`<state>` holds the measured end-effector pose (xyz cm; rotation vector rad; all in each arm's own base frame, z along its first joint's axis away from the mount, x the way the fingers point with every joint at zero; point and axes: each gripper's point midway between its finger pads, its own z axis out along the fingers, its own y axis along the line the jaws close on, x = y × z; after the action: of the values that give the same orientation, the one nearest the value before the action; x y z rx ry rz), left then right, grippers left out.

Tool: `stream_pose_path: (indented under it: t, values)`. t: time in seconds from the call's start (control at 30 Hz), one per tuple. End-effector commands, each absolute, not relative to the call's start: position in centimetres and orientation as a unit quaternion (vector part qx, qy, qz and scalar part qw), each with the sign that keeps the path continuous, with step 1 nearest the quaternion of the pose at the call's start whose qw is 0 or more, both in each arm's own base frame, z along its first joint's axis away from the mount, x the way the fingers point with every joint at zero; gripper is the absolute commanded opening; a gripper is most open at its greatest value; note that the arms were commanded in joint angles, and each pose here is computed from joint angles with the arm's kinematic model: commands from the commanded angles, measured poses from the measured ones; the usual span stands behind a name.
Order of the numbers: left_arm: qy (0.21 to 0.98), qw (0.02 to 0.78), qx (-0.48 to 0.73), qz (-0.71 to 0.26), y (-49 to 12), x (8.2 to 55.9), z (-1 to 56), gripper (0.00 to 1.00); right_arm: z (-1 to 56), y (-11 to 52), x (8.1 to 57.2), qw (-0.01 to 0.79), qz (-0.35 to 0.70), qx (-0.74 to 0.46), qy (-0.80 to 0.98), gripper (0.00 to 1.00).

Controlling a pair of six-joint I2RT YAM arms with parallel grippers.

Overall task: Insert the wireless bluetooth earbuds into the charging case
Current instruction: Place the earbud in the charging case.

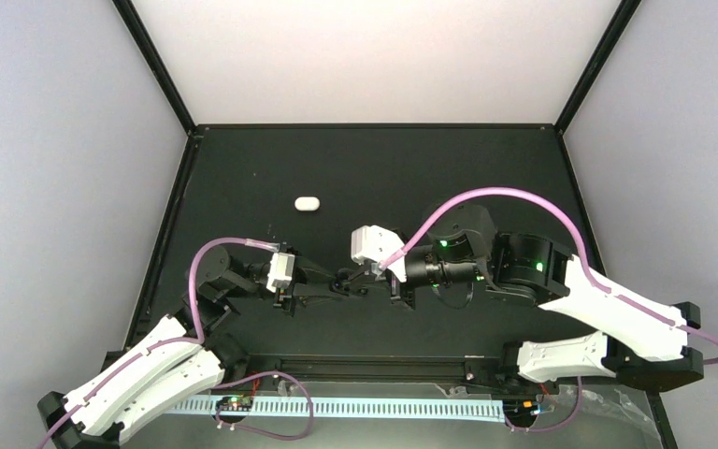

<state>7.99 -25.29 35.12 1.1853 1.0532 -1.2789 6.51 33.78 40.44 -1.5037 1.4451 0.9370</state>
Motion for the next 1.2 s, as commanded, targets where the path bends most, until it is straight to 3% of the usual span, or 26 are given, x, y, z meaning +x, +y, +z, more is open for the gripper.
stream_pose_path:
  t: [0.0,1.17]
  values:
    - [0.41,0.538,0.507,-0.534,-25.0,7.2,36.8,0.02,40.1,34.6,6.8,0.422,0.361,-0.601,0.575,0.01]
    - [0.41,0.539,0.507,-0.533,-25.0,7.2,36.8,0.02,37.4,35.3,7.2,0.405,0.319,-0.613,0.599,0.01]
